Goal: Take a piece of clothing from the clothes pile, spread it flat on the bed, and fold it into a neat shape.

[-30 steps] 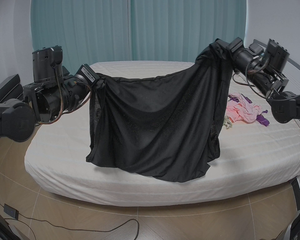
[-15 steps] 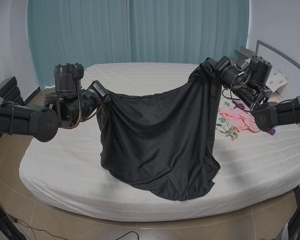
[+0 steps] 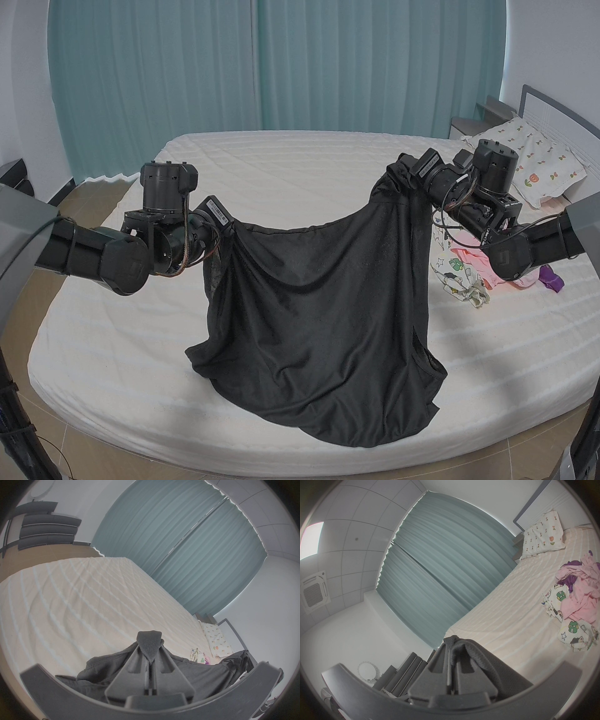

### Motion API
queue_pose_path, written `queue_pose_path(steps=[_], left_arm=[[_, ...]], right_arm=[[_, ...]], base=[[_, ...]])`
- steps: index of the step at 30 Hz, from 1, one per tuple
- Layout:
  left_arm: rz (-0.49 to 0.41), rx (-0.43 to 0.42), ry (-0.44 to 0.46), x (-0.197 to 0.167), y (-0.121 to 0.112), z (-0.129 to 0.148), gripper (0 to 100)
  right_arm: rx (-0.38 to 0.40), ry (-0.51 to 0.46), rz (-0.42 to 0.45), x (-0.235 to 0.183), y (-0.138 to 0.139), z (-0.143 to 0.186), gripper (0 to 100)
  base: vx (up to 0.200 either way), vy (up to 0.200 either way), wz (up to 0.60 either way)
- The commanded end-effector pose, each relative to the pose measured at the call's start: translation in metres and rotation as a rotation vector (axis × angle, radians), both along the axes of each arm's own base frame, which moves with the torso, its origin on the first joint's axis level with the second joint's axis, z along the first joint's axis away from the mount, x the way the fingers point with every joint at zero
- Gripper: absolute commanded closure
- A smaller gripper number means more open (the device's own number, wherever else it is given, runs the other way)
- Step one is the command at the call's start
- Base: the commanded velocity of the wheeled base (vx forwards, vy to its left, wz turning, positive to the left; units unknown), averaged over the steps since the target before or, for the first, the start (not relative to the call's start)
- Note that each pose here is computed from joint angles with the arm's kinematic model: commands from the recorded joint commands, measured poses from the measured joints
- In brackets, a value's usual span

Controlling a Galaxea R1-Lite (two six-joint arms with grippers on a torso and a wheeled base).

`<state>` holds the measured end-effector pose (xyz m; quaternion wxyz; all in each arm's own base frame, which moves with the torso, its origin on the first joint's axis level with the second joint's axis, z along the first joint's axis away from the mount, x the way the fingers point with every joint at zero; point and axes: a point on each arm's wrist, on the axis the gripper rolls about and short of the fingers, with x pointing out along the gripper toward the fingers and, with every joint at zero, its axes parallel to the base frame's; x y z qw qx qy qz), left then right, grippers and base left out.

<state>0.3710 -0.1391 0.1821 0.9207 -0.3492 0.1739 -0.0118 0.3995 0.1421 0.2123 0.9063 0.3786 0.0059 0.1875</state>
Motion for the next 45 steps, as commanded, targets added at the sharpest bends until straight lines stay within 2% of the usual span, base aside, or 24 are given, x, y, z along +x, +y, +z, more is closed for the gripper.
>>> queue_pose_path(steps=[1, 6, 7, 10, 11, 15, 17, 18, 22, 24, 25, 26, 28, 31, 33, 34, 36, 38, 41, 45], left_arm=[[0.000, 0.018, 0.049, 0.013, -0.005, -0.024, 100], [0.008, 0.044, 0.102, 0.025, -0.009, -0.051, 100], [0.012, 0.046, 0.113, 0.027, -0.009, -0.055, 100], [0.012, 0.049, 0.139, 0.031, -0.007, -0.067, 100], [0.011, 0.056, 0.148, 0.033, -0.008, -0.072, 0], [0.039, 0.026, 0.118, 0.043, -0.003, -0.083, 0], [0.039, 0.026, 0.118, 0.043, -0.003, -0.083, 0], [0.062, 0.017, 0.102, 0.049, 0.001, -0.089, 0], [0.096, 0.018, 0.103, 0.054, 0.015, -0.090, 0], [0.111, 0.018, 0.100, 0.056, 0.022, -0.090, 0], [0.125, 0.017, 0.102, 0.057, 0.028, -0.090, 0], [0.128, 0.018, 0.105, 0.057, 0.029, -0.091, 0], [0.130, 0.023, 0.122, 0.054, 0.031, -0.094, 0], [0.126, 0.029, 0.158, 0.044, 0.033, -0.101, 0], [0.122, 0.030, 0.169, 0.040, 0.034, -0.102, 0], [0.114, 0.032, 0.183, 0.033, 0.035, -0.102, 0], [0.103, 0.035, 0.205, 0.025, 0.035, -0.104, 0], [0.075, 0.028, 0.225, 0.016, 0.036, -0.104, 0], [0.026, 0.016, 0.264, 0.002, 0.039, -0.106, 0], [0.018, 0.013, 0.283, -0.006, 0.041, -0.107, 0]], right_arm=[[-0.016, 0.048, -0.003, 0.009, 0.001, -0.021, 100], [-0.049, 0.140, -0.002, 0.020, 0.005, -0.059, 100], [-0.053, 0.157, -0.002, 0.023, 0.006, -0.067, 0], [-0.065, 0.195, -0.008, 0.029, 0.008, -0.088, 0], [-0.067, 0.206, -0.009, 0.031, 0.008, -0.094, 0], [-0.083, 0.247, -0.033, 0.037, 0.009, -0.116, 0], [-0.083, 0.247, -0.033, 0.037, 0.009, -0.116, 0], [-0.095, 0.270, -0.085, 0.042, 0.005, -0.127, 0], [-0.112, 0.310, -0.133, 0.046, -0.010, -0.133, 0], [-0.142, 0.366, -0.143, 0.047, -0.016, -0.140, 0], [-0.205, 0.440, -0.150, 0.046, -0.022, -0.153, 0], [-0.240, 0.471, -0.156, 0.046, -0.026, -0.161, 0], [-0.267, 0.479, -0.178, 0.049, -0.035, -0.165, 0], [-0.222, 0.488, -0.219, 0.052, -0.044, -0.158, 0], [-0.219, 0.505, -0.229, 0.053, -0.046, -0.159, 0], [-0.223, 0.560, -0.264, 0.055, -0.051, -0.162, 0], [-0.201, 0.606, -0.287, 0.055, -0.060, -0.164, 0], [-0.172, 0.652, -0.277, 0.051, -0.069, -0.162, 0], [-0.197, 0.760, -0.194, 0.036, -0.076, -0.164, 0], [-0.192, 0.762, -0.168, 0.027, -0.081, -0.155, 0]], base=[[0.200, 0.000, 0.00], [0.080, 0.000, 0.00], [0.000, 0.000, 0.00], [0.000, 0.000, 0.00], [0.000, 0.000, 0.00], [0.000, 0.000, 0.00], [0.000, 0.000, 0.00], [0.000, 0.000, 0.00], [0.000, 0.000, 0.00], [0.000, 0.000, 0.00], [0.000, 0.000, 0.00], [0.000, 0.000, 0.00], [0.000, 0.000, 0.00], [0.000, 0.000, 0.00], [0.000, 0.000, 0.00], [0.000, 0.000, 0.00], [0.000, 0.000, 0.00], [0.000, 0.000, 0.00], [0.000, 0.000, 0.00], [0.000, 0.000, 0.00]])
